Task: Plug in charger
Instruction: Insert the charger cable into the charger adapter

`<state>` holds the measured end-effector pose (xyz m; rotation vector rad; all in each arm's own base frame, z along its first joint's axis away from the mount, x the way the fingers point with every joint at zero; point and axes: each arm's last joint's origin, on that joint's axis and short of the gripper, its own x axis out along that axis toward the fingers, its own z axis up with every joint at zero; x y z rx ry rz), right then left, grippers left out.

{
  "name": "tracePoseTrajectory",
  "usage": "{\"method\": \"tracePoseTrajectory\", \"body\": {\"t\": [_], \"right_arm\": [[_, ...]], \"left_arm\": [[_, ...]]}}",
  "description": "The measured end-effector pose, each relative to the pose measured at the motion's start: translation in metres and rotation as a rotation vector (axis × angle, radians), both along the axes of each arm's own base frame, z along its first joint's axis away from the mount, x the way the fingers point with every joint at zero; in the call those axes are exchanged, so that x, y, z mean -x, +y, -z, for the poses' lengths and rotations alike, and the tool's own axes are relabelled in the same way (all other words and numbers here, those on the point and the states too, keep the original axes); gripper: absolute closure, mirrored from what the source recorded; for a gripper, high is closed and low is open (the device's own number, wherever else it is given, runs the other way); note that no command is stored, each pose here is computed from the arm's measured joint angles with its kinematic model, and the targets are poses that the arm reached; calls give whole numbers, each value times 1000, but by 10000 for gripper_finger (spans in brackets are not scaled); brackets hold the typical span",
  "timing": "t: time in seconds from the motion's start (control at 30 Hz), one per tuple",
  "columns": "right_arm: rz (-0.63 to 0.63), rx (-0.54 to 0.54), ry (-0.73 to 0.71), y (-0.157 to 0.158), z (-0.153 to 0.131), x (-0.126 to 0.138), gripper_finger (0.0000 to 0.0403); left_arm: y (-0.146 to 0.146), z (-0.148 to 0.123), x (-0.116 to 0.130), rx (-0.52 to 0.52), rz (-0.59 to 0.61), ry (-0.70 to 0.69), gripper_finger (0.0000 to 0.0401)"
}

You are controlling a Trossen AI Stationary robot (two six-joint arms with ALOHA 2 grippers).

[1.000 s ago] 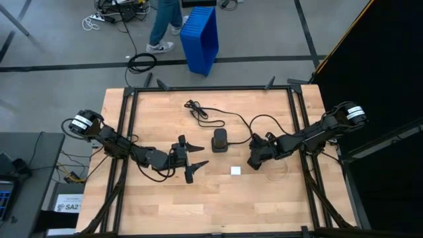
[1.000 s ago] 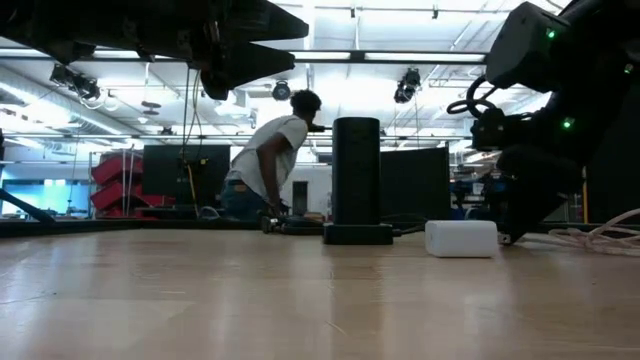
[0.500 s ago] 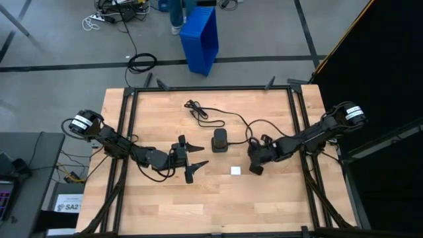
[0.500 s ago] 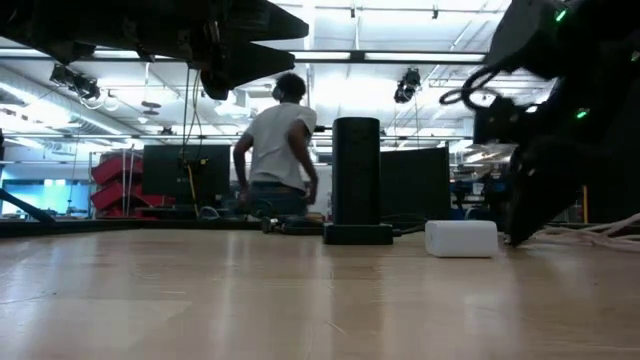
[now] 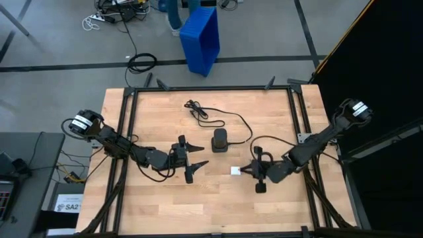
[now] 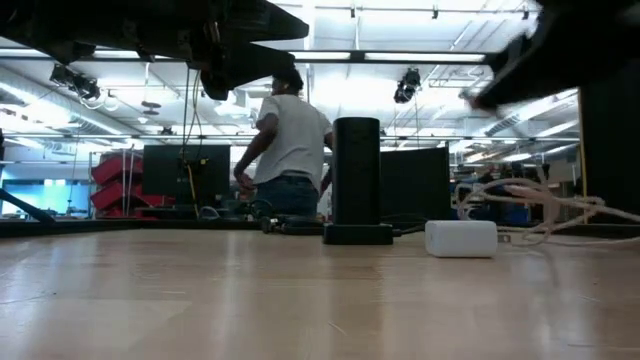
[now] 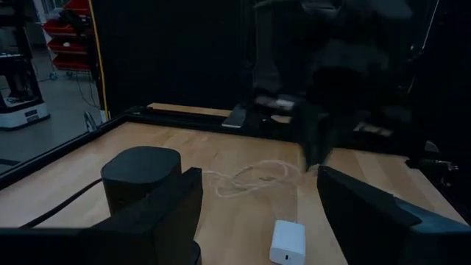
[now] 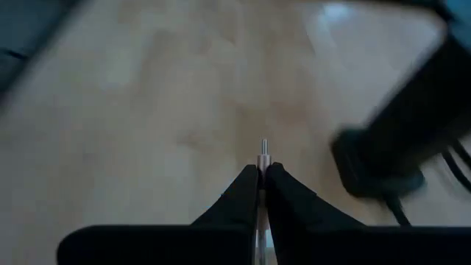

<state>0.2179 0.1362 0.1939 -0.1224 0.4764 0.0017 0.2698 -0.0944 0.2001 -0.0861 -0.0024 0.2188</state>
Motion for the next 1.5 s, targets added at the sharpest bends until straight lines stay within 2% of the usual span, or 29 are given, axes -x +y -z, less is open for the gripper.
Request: {"method": "tracePoseTrajectory", "body": {"t": [0.2, 0.5, 0.77, 0.93, 1.07, 1.23, 1.5], "right_arm": [[-85, -2, -99, 14, -10, 2, 403], [-77, -17, -118, 14, -11, 2, 403], [-140, -132, -230, 19, -24, -2, 403], [-157, -149, -273, 20, -29, -3, 403], [-119, -118, -318, 18, -34, -3, 403], [-37, -89, -438, 13, -58, 7, 403], [76, 60, -496, 14, -77, 30, 403]], "left_arm": [[0, 0, 0, 17, 0, -4, 149], [0, 0, 0, 18, 7, -5, 149], [0, 0, 0, 18, 18, -4, 149], [-1, 0, 0, 19, 20, -5, 149], [-1, 0, 0, 22, 24, -6, 149], [-1, 0, 0, 25, 28, -6, 149], [-1, 0, 0, 26, 30, -6, 149]]}}
